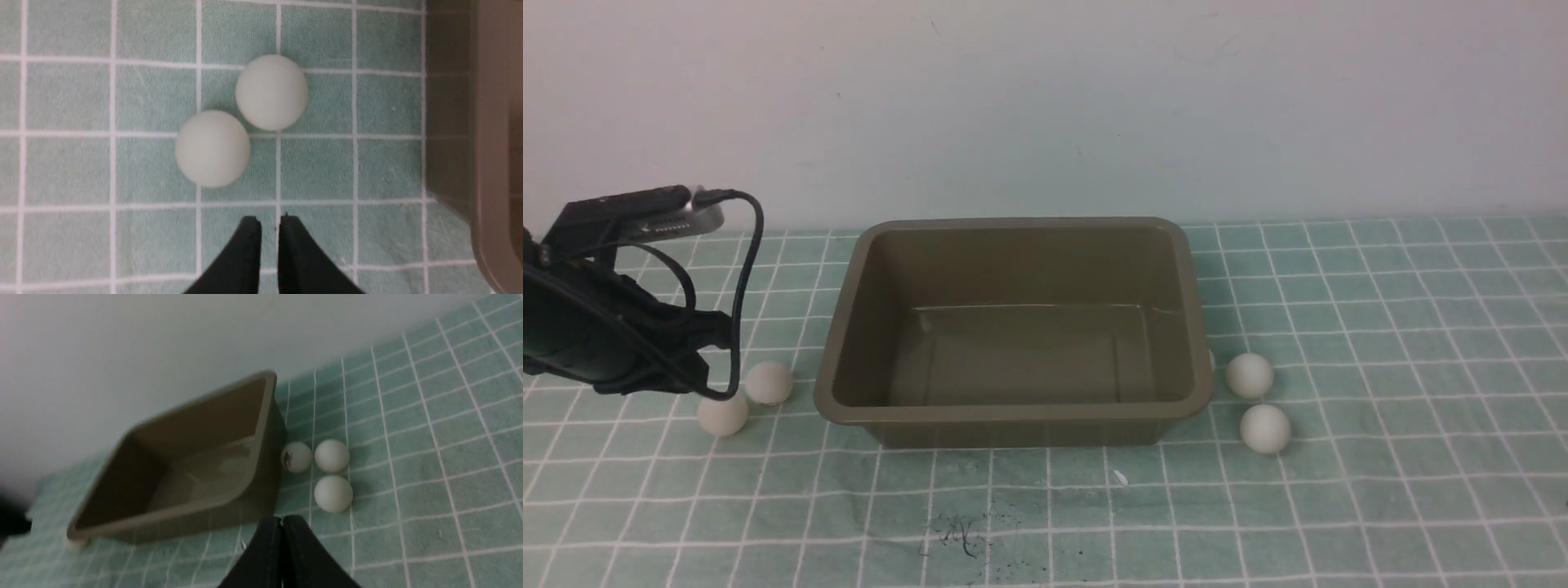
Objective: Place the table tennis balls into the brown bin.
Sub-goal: 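Reach for and grasp a ping pong ball on the table beside the basket, then drop the ball into the bin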
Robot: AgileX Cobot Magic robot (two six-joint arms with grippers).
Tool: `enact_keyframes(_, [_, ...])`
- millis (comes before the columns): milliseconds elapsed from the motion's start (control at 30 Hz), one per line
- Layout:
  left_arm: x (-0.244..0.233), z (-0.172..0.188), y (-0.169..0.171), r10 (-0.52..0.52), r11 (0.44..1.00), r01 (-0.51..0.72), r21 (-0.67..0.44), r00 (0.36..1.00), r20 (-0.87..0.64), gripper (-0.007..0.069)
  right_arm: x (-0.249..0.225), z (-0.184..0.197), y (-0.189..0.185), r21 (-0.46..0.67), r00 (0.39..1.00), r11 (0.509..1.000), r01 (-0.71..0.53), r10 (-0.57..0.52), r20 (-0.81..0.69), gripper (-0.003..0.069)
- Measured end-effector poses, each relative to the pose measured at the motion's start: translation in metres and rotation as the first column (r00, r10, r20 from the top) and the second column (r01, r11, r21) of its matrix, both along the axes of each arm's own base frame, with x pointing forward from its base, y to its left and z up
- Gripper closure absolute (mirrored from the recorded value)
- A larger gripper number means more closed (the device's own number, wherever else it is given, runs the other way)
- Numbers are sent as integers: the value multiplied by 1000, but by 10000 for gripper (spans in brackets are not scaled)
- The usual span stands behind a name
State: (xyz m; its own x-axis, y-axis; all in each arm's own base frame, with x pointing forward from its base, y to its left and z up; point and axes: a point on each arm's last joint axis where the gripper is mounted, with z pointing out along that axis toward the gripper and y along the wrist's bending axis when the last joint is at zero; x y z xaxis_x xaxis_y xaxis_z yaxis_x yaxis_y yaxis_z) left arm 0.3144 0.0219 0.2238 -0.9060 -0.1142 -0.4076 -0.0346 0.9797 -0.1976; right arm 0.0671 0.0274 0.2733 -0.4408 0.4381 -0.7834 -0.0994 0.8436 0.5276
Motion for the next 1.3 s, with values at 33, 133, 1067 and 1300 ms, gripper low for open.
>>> enact_keyframes(33, [6,-5,1,-7,1000,7,0,1000,-11,527,5,8,2,-40,999,999,-34,32,-33,673])
enact_keyframes(133, [23,-24,4,-17,1000,18,14,999,-46,352,22,28,5,-145,990,982,-119,107,-89,673])
enact_keyframes(1067, [43,-18,4,-116,989,117,95,993,-20,279,42,33,6,-178,987,975,-132,113,-115,673])
enact_keyframes(1300, [43,46,-66,-319,942,329,-63,938,133,279,92,46,13,-221,950,947,-234,174,-260,669])
